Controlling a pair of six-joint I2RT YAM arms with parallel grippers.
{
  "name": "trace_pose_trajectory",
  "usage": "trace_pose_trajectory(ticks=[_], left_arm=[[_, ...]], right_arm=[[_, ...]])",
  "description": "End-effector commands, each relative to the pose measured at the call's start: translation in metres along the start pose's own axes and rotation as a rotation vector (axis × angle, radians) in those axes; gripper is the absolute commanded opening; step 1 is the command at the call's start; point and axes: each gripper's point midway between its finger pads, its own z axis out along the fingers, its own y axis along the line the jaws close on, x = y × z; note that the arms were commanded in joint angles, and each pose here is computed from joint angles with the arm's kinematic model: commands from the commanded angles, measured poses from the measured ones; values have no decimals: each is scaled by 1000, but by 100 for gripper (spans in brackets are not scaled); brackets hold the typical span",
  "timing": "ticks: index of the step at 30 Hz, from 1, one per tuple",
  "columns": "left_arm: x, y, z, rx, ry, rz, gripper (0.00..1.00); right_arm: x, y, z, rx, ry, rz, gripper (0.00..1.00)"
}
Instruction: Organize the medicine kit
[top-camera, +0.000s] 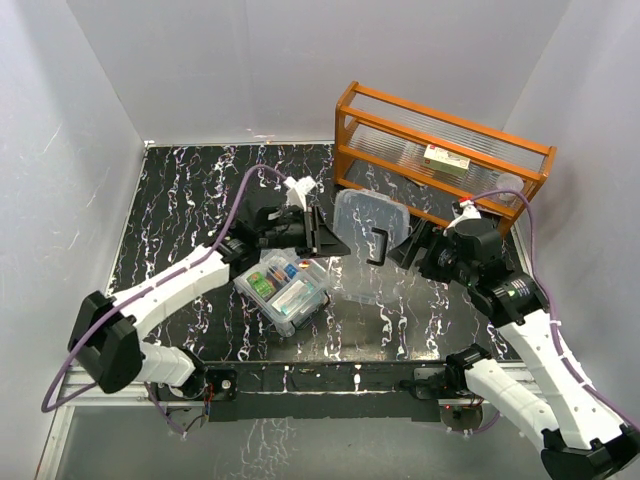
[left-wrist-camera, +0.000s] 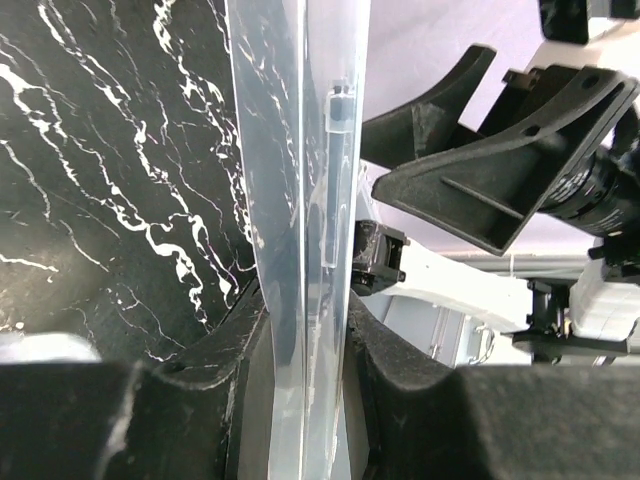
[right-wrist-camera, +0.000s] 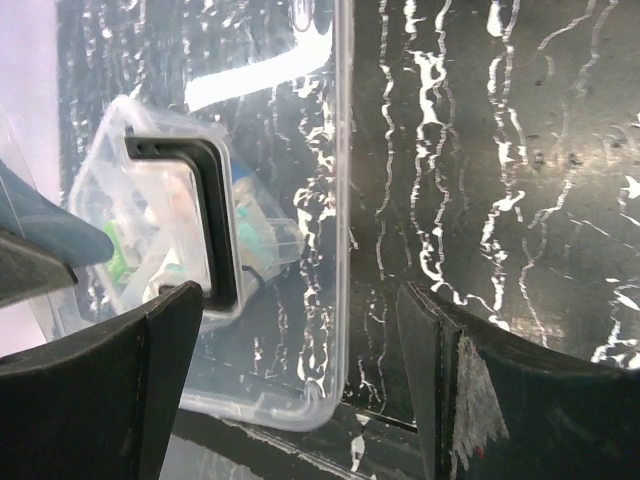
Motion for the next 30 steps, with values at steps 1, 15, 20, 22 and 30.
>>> trace_pose_trajectory(ticks=[1,15,20,22,30], left_arm=[[-23,-19,-35,6,-138,-22,15],[-84,-19,-135,-137,-722,-232,15],[-87,-32,-143,-51,-759,-311,15],[-86,-35,-144,-21,-763,-337,15],[-83,-40,-150,23,-774,-377,16]], right_arm=[[-10,37,-6,-173,-9,-9,77],[-18,139,-24,-711,120,144,76],[-40,161,-35,-829,68,279,76],[-45,164,-32,-834,72,314,75],[-41,147,-2,-739,81,437,66]])
